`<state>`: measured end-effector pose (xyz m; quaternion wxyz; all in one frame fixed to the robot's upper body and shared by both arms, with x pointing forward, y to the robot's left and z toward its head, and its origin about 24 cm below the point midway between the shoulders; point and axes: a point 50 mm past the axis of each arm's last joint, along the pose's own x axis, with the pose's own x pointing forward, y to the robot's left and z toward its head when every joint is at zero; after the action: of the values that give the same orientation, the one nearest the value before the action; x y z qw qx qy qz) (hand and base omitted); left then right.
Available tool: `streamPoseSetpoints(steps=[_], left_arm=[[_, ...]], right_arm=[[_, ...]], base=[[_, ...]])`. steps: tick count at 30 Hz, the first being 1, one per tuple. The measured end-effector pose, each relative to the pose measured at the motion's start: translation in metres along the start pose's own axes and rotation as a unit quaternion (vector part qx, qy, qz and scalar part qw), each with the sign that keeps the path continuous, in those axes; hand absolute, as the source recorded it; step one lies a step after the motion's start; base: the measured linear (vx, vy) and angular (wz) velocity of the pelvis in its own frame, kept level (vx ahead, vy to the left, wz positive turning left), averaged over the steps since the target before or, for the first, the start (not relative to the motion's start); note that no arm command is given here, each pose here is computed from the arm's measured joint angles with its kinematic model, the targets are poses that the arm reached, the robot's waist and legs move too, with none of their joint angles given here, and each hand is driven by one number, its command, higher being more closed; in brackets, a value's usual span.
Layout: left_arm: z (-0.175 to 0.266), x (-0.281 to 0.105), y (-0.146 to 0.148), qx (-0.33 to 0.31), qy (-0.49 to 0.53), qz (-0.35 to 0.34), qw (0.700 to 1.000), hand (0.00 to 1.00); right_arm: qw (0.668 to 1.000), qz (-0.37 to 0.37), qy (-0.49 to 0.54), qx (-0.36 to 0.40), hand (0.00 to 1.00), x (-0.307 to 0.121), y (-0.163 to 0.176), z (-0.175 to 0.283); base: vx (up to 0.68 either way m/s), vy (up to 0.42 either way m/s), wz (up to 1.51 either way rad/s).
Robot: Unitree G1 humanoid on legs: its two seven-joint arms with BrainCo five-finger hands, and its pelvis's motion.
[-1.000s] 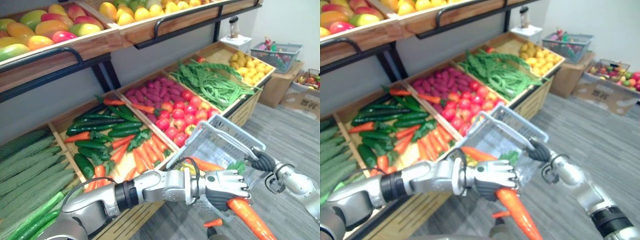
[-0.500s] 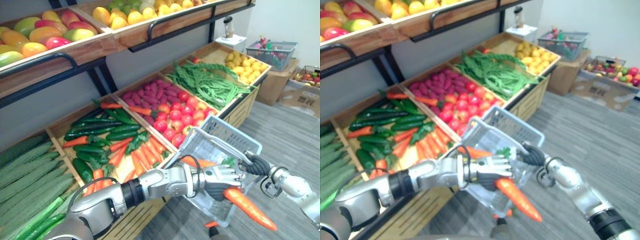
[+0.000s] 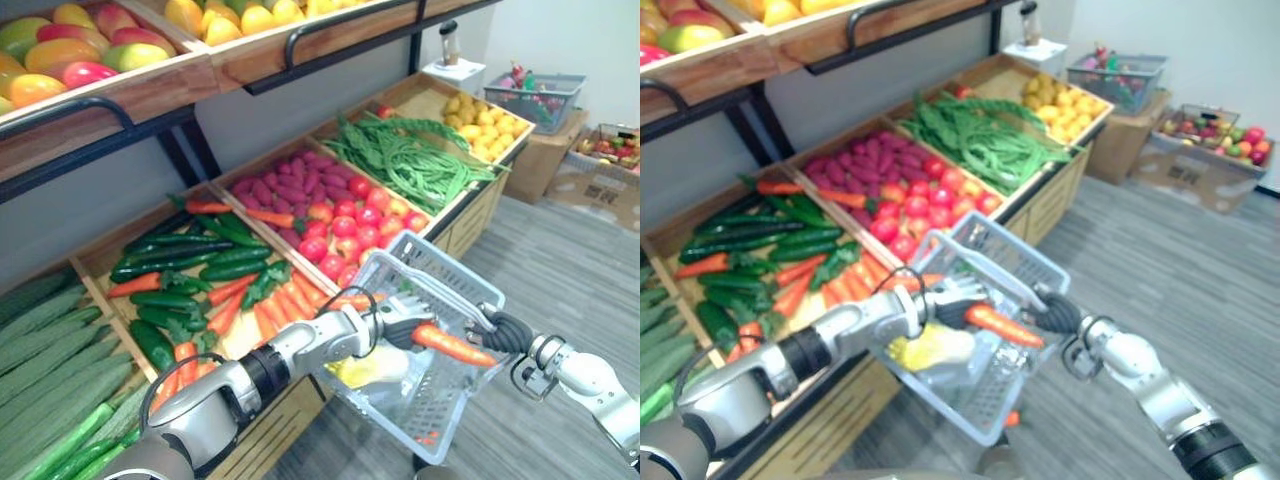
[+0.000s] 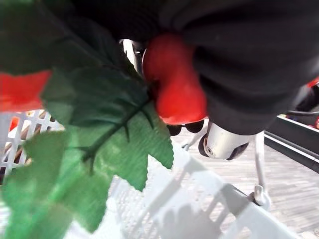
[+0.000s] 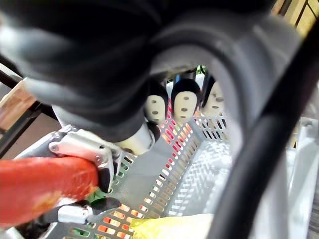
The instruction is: Pick vegetable in the basket
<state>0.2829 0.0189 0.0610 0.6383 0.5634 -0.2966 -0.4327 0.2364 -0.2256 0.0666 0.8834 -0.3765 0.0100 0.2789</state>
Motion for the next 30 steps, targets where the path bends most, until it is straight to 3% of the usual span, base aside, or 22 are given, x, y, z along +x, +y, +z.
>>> streamPoseSetpoints(steps=[22, 24, 30], left_arm=[[-0.010, -0.001, 0.006, 0.003, 0.023, 0.008, 1.000, 0.00], [-0.001, -0.007, 0.020, 0.007, -0.002, 0.031, 0.999, 0.00], [0.020, -0.045, 0.053, -0.064, -0.045, 0.152, 0.985, 0.00]], right_arm=[[1.000, -0.016, 0.011, 0.015, 1.00, -0.007, 0.000, -0.005], [0.999, -0.039, 0.023, 0.016, 1.00, -0.016, -0.008, -0.010], [0.988, -0.142, 0.057, 0.009, 1.00, -0.051, -0.045, -0.021]], base=[[-0.01, -0.004, 0.03], [-0.02, -0.018, 0.16], [-0.01, -0.011, 0.10]])
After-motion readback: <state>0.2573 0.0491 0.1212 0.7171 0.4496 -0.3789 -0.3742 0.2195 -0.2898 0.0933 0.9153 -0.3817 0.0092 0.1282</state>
